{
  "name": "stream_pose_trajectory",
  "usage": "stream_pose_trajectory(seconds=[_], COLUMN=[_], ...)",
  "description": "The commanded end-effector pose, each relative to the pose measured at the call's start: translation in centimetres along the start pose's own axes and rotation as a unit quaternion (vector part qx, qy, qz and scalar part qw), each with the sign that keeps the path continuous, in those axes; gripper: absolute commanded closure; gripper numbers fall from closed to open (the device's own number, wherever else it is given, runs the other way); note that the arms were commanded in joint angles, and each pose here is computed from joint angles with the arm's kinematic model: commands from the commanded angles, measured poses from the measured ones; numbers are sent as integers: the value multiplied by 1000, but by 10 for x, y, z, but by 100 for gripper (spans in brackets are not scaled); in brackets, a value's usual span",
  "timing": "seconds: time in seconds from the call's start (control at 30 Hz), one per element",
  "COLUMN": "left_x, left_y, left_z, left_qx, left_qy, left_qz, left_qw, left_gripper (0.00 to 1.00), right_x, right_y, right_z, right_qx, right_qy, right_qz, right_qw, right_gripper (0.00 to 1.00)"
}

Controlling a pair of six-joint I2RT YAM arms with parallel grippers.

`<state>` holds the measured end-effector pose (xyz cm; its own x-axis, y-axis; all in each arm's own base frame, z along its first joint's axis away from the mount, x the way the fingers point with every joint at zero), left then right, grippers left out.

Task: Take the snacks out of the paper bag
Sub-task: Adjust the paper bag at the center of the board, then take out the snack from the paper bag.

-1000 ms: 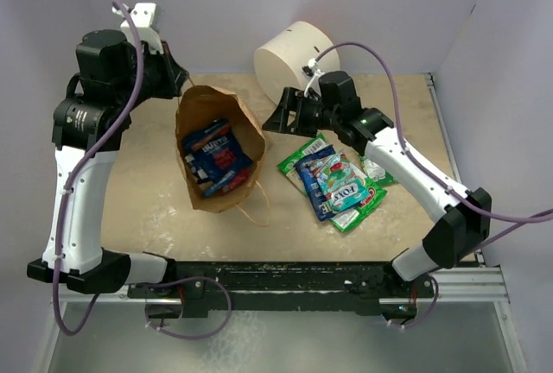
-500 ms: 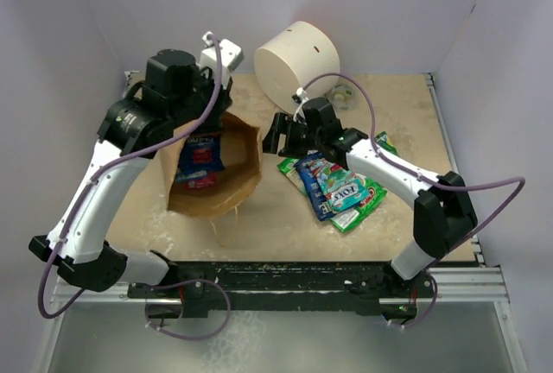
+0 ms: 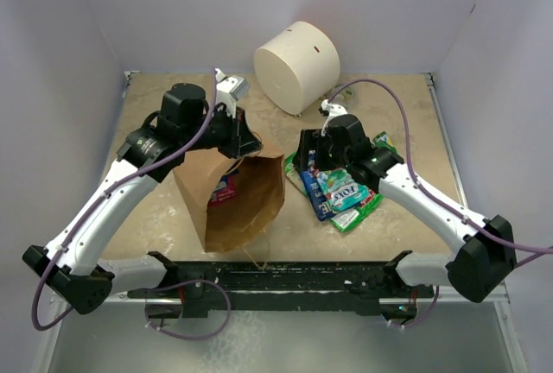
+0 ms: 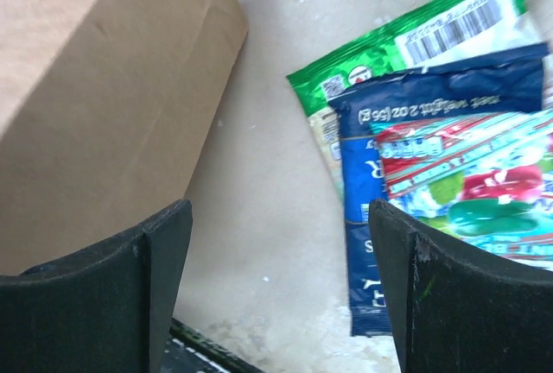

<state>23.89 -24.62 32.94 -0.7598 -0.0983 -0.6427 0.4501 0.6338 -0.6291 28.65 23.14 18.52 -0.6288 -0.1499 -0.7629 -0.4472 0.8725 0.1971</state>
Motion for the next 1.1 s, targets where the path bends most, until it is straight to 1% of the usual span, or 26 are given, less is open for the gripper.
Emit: stream_pose_trajectory(seconds=[0.0, 0.07, 0.13, 0.23, 0.3, 0.33, 0.43, 0.5, 0.57, 0.6, 0.7, 0.83, 0.93, 1.0, 1.07], left_x=[-15, -14, -14, -16, -17, -17, -20, -22, -25, -26, -32, -36, -38, -39, -39], left_y=[-36, -36, -37, -40, -40, -39, -37, -33, -29, -28, -22, -23, -25, -27, -26], left_z=[-17, -18, -21, -28, -34, -36, -43, -46, -50, -52, -59, -65, -65, -65, -64], left_qx=[72, 72, 74, 78, 75, 71, 58, 45, 29, 23, 0, -8, -5, -2, -3], left_qy=[-32, -33, -39, -54, -64, -69, -84, -94, -106, -112, -133, -145, -145, -147, -145], left_qz=[12, 13, 15, 20, 22, 22, 24, 25, 25, 24, 22, 24, 25, 26, 25], left_qw=[997, 997, 996, 995, 995, 995, 994, 994, 994, 993, 991, 989, 989, 989, 989], left_gripper=[100, 100, 100, 100, 100, 100, 100, 100, 100, 100, 100, 100, 100, 100, 100], right_x=[-59, -81, -100, -114, -118, -119, -115, -103, -75, -68, -54, -40, -38, -36, -36], right_y=[-22, -21, -14, 9, 26, 36, 74, 106, 145, 157, 187, 215, 227, 229, 227], right_z=[-33, -50, -71, -98, -113, -119, -132, -140, -140, -140, -136, -120, -90, -66, -47], right_qx=[64, 67, 51, 5, -26, -46, -107, -137, -179, -188, -215, -222, -178, -147, -114], right_qy=[-93, -137, -188, -268, -308, -320, -347, -370, -377, -380, -387, -383, -370, -365, -366], right_qz=[-119, -181, -252, -374, -431, -452, -486, -520, -555, -558, -556, -573, -599, -615, -621], right_qw=[986, 972, 948, 888, 848, 832, 795, 757, 720, 713, 703, 690, 688, 683, 684], right_gripper=[15, 15, 15, 16, 17, 17, 19, 23, 25, 27, 31, 34, 40, 40, 39])
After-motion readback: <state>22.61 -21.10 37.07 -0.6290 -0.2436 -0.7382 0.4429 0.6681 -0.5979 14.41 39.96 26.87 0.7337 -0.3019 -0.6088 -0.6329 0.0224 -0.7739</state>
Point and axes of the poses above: each gripper's point midway between its finger pads, its own z axis out along the fingers, its own y axis along the line the jaws close on, x = y × z, the point moved 1 cm from there along -z, back along the fingers, and after that the axes turned 15 degrees about -z, right-handed, at the moved point
